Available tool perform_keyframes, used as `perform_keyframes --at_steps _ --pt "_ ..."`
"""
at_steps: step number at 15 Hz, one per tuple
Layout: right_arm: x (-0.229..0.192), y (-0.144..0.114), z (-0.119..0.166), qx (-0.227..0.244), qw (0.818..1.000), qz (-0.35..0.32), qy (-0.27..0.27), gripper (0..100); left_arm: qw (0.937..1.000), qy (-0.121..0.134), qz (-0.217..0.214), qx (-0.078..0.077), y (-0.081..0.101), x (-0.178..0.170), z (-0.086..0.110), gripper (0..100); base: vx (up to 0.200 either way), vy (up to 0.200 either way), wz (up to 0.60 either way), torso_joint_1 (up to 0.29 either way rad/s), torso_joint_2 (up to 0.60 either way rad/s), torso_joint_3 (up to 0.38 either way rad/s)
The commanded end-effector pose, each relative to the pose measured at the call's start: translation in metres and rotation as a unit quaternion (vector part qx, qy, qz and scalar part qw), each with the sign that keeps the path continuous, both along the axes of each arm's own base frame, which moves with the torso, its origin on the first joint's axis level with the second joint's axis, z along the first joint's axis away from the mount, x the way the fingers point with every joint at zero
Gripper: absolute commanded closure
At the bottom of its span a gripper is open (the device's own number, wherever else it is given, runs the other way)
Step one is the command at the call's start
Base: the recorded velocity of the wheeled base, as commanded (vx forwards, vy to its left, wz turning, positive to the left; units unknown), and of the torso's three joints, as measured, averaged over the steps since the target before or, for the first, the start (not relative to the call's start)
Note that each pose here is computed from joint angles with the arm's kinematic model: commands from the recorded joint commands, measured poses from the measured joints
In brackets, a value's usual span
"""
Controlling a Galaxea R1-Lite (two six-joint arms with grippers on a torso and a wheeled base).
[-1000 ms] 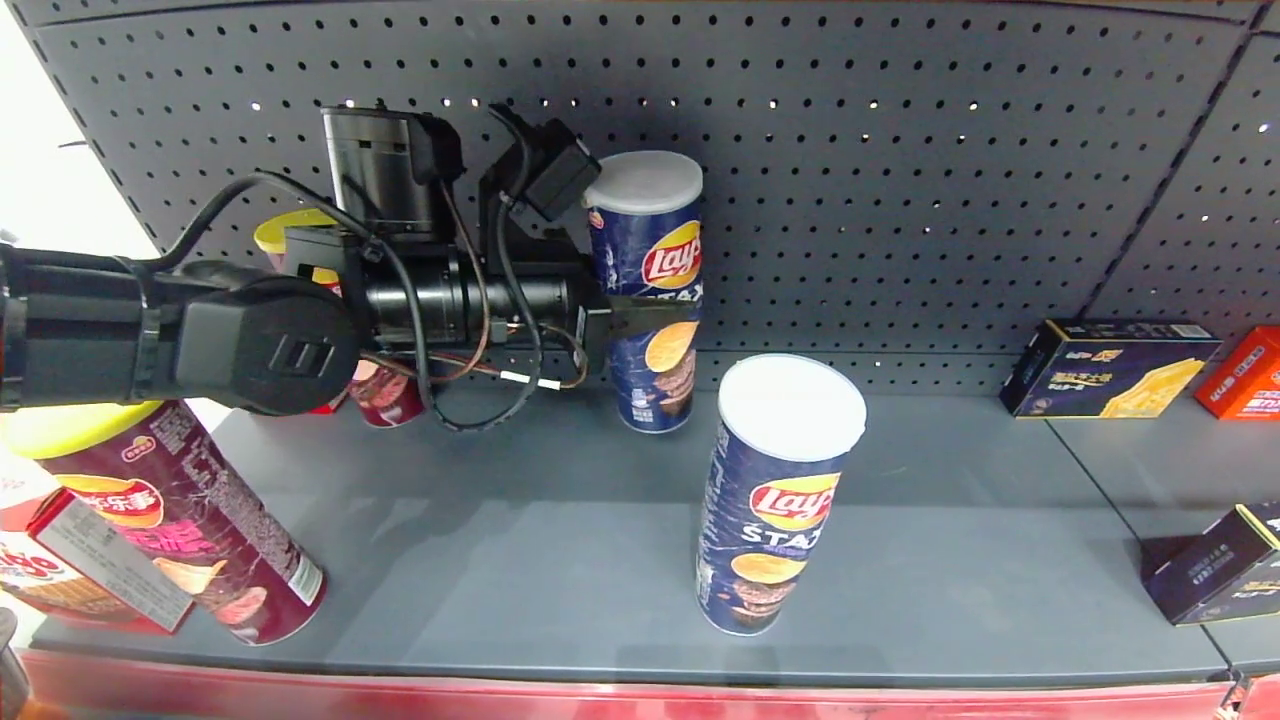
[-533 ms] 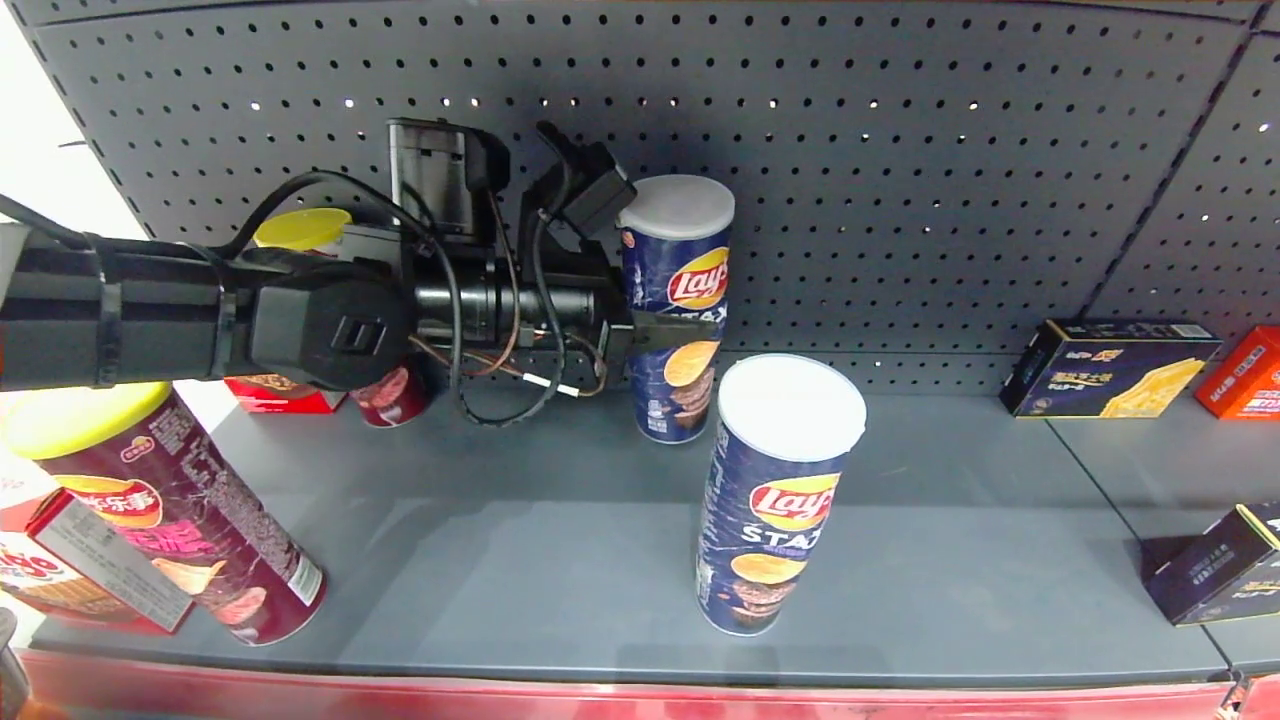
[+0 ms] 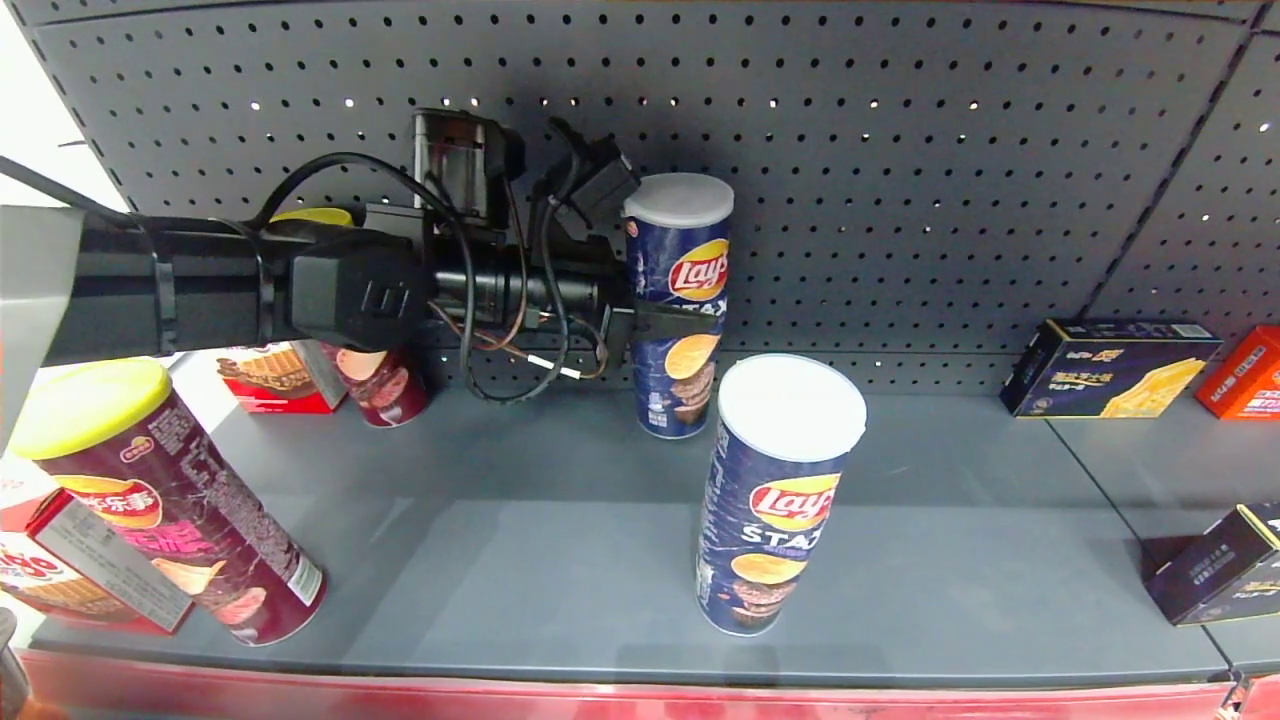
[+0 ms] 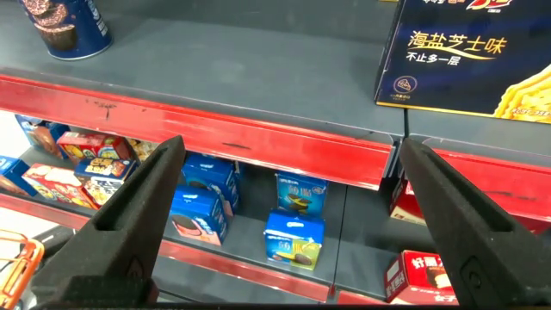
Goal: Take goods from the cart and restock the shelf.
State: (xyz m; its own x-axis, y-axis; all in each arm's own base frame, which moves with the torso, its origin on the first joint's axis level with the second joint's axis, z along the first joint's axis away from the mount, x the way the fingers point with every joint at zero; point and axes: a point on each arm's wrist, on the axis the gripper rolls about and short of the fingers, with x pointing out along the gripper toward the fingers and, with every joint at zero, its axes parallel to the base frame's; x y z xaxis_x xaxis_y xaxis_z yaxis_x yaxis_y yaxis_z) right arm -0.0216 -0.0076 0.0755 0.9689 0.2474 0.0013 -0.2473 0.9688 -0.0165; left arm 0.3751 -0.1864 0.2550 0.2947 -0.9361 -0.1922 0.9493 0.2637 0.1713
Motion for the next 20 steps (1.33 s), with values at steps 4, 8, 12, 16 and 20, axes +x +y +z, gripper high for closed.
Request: perform_keyframes --at_steps 4,8,12,16,20 --pt "0.000 0.000 0.000 0.000 1.000 0.001 0.001 0 1.0000 0.008 -0.004 0.003 -0.004 0.009 -0.011 100 0.000 0.000 0.00 0.000 0.00 0.000" --pt "0.000 0.000 0.000 0.000 1.000 0.001 0.001 0 0.9999 0.003 -0.008 0.008 -0.007 0.012 -0.017 100 0.000 0.000 0.00 0.000 0.00 0.000" --pt "0.000 0.000 0.000 0.000 1.000 0.000 0.001 0 0.9999 0.005 -0.011 0.010 -0.012 0.018 -0.024 100 0.000 0.000 0.00 0.000 0.00 0.000" --pt "0.000 0.000 0.000 0.000 1.000 0.000 0.001 0 0.9998 0.000 -0.013 0.015 -0.014 0.020 -0.029 100 0.000 0.000 0.00 0.000 0.00 0.000" --pt "0.000 0.000 0.000 0.000 1.000 0.000 0.001 0 0.9996 -0.007 -0.017 0.023 -0.016 0.023 -0.037 100 0.000 0.000 0.00 0.000 0.00 0.000"
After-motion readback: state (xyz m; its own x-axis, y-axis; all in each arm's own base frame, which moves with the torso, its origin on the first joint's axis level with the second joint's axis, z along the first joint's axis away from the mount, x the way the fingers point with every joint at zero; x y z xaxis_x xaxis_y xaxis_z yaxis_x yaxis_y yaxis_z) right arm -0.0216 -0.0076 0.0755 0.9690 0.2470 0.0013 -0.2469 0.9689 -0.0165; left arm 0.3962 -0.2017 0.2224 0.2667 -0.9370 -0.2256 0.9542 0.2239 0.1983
